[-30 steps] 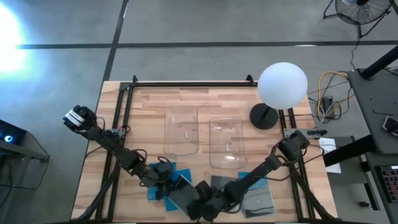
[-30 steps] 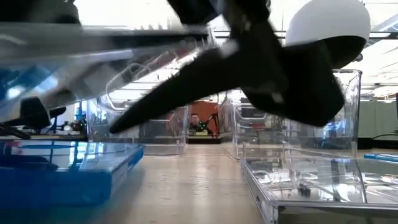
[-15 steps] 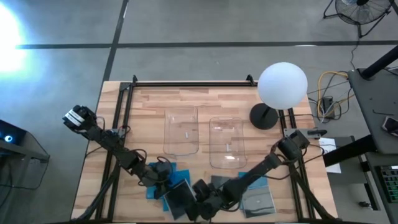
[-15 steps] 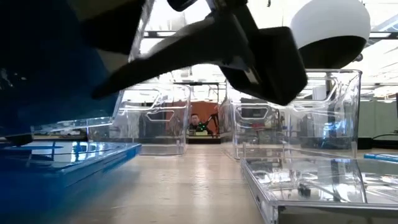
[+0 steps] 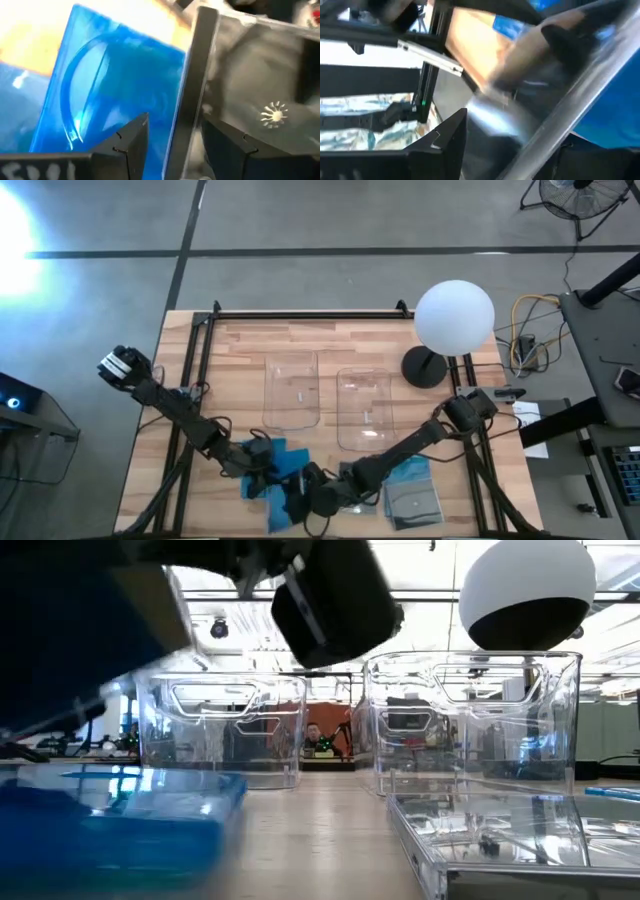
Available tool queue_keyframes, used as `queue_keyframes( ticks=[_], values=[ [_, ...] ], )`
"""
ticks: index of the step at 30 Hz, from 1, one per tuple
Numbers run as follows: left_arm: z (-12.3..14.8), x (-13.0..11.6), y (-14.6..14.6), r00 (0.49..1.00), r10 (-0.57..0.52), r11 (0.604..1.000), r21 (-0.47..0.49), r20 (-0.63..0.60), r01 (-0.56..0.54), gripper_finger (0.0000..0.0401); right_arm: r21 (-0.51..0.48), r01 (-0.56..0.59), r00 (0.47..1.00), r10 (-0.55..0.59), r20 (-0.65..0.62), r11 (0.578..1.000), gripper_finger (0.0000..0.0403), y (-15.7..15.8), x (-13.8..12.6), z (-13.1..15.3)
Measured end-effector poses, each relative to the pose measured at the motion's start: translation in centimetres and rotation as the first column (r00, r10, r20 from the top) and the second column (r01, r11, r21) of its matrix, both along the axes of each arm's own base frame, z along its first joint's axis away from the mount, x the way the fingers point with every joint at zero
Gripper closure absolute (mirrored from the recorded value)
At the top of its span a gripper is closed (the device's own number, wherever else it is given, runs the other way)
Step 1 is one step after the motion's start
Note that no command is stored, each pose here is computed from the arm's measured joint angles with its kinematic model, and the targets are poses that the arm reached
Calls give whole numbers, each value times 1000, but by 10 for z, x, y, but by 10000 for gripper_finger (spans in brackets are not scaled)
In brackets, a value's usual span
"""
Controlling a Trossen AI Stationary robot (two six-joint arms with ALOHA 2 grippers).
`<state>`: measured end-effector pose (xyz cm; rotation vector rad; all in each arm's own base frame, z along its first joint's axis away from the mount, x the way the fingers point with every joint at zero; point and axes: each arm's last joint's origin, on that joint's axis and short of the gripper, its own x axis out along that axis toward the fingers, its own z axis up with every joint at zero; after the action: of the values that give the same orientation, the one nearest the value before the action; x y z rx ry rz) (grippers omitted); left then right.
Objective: Pick & place jewel cases by type
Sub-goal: Put the left black cd case into the left transparent bin
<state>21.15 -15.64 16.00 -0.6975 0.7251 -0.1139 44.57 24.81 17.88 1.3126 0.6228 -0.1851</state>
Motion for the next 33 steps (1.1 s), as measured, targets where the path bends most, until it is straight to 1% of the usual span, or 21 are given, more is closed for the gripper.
queue_keyframes(
  ticks=[3,5,8,11,15,19,22,24,26,28,33],
  values=[
    [17,-5,4,997,-13,1000,22,70,11,240,39,29,999,-28,-19,999,244,-1,-1,-3],
    [25,-10,9,996,-7,998,62,92,1,240,93,63,998,-60,-37,994,245,-1,-2,-6],
    [32,-19,18,997,11,992,126,74,-20,240,166,103,994,-98,-41,981,256,-2,-2,-9],
    [38,-28,26,998,41,986,159,55,-49,240,174,116,993,-112,-28,978,277,-6,1,-9],
    [55,-37,33,992,61,992,108,107,-72,240,162,125,992,-123,-27,979,317,-13,4,-10],
    [75,-46,38,982,83,996,12,169,-86,240,152,107,994,-108,-6,983,358,-15,6,-9],
    [91,-53,42,974,109,993,-72,197,-97,240,147,100,995,-100,-6,984,379,-16,6,-8],
    [101,-58,45,970,128,988,-107,207,-108,240,135,95,995,-97,4,986,387,-18,6,-4],
    [114,-62,48,958,145,985,-129,247,-116,240,110,107,993,-112,34,988,389,-23,7,6],
    [132,-67,51,939,151,984,-140,309,-112,240,65,133,987,-138,78,989,387,-31,7,21],
    [182,-80,61,867,170,984,-129,469,-123,240,-22,231,962,-225,158,973,385,-62,4,65]
  ],
)
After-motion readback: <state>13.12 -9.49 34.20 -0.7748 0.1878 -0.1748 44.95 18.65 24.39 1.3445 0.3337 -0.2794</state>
